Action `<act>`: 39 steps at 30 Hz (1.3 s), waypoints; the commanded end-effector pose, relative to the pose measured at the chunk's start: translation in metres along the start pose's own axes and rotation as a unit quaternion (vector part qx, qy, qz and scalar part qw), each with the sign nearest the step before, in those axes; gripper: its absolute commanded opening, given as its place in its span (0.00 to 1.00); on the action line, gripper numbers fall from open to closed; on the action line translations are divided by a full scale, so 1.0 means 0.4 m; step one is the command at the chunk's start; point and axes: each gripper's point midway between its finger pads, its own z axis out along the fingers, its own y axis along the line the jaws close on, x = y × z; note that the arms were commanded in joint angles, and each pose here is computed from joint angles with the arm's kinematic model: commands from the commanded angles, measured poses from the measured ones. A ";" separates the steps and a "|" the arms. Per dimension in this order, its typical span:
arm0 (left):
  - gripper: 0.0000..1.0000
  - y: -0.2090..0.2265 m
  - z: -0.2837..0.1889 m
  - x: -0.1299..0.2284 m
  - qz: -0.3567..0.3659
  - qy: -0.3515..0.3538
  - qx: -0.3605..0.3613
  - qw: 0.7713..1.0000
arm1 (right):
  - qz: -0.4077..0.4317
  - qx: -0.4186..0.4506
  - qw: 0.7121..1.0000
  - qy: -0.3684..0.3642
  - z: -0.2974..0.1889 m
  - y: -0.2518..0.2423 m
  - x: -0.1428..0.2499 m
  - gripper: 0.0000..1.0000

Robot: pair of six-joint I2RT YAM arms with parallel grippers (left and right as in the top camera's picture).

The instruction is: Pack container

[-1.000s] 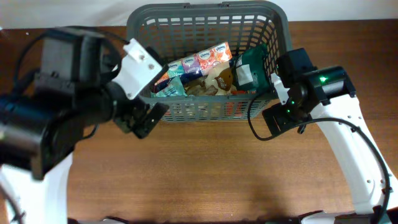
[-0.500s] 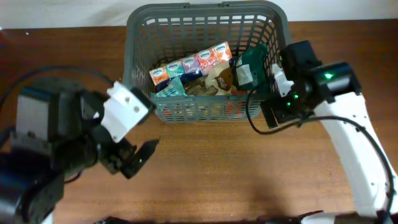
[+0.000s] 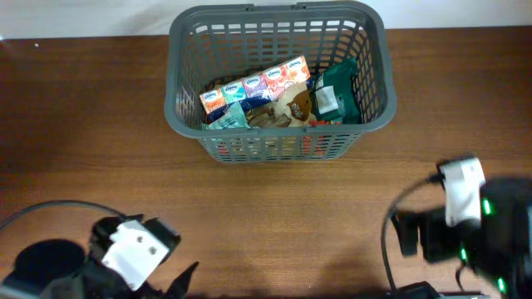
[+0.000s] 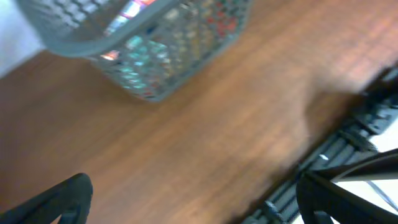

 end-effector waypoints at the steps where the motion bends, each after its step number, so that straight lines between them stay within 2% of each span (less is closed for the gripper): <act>1: 0.99 -0.050 0.030 0.001 -0.019 -0.007 0.066 0.998 | 0.038 -0.012 0.999 0.001 0.003 0.003 0.082 0.99; 7: 0.99 -0.038 0.055 -0.016 -0.019 -0.019 0.063 0.998 | 0.048 -0.031 0.997 -0.046 -0.027 0.009 0.164 0.99; 11: 0.99 -0.032 0.055 -0.030 -0.021 -0.030 0.058 0.998 | 0.046 -0.033 0.996 -0.063 -0.041 0.009 0.171 0.99; 31: 0.99 -0.034 0.047 -0.027 -0.020 -0.035 0.055 0.998 | 0.046 -0.033 0.996 -0.063 -0.041 0.009 0.172 0.99; 35: 0.99 -0.014 0.017 0.000 -0.025 -0.049 0.007 0.998 | 0.046 -0.033 0.996 -0.063 -0.041 0.009 0.172 0.99; 39: 0.99 0.006 0.013 0.026 -0.019 -0.112 -0.053 0.992 | 0.046 -0.033 0.996 -0.063 -0.041 0.009 0.172 0.99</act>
